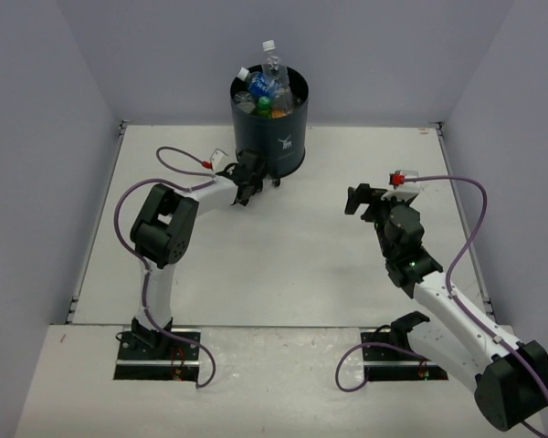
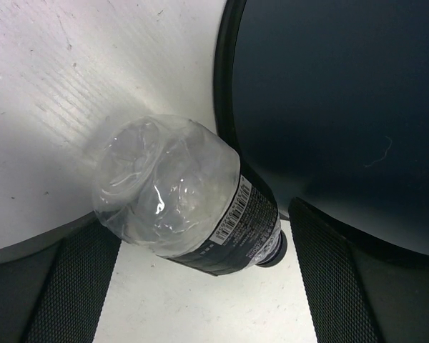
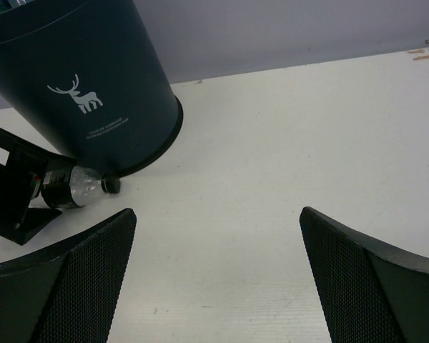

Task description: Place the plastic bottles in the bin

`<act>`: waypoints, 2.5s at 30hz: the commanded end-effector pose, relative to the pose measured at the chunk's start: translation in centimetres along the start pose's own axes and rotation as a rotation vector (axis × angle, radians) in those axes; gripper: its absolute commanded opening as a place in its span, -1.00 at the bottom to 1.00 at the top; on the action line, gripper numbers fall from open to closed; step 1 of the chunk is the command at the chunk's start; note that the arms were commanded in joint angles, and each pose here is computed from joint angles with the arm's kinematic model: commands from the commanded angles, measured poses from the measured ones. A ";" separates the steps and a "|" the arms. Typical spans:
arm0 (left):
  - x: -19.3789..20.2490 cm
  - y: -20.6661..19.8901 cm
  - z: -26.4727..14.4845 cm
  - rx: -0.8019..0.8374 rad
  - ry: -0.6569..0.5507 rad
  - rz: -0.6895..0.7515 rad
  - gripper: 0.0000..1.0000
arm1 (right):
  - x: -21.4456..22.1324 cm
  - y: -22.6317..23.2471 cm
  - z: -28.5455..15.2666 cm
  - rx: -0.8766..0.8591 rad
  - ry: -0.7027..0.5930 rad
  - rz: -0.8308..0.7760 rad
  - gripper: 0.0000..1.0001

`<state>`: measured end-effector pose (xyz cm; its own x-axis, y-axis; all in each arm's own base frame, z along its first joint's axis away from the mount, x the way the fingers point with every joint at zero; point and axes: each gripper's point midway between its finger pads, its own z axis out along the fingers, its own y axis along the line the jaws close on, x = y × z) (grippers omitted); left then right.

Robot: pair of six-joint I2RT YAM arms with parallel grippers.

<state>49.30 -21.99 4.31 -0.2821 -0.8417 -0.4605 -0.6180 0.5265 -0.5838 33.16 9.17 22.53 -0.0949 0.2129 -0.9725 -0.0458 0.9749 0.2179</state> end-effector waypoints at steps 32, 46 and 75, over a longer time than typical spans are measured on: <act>-21.5 -7.9 -25.0 0.515 -0.675 0.131 -0.72 | -1.2 -0.9 -1.0 0.026 -0.064 0.037 0.97; -23.5 -25.5 -24.3 0.841 -0.952 0.738 -0.59 | -0.8 -1.0 -0.6 0.036 -0.038 -0.013 0.98; -18.3 -21.8 -10.0 0.755 -0.701 1.041 -0.08 | 0.3 -1.1 0.4 0.046 0.005 -0.052 0.97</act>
<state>59.87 -20.60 32.11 0.1845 0.0283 -0.9824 0.2751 0.9581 0.0792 32.96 8.58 20.14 -0.1461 0.1547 -0.9771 -0.0268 0.9867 0.1602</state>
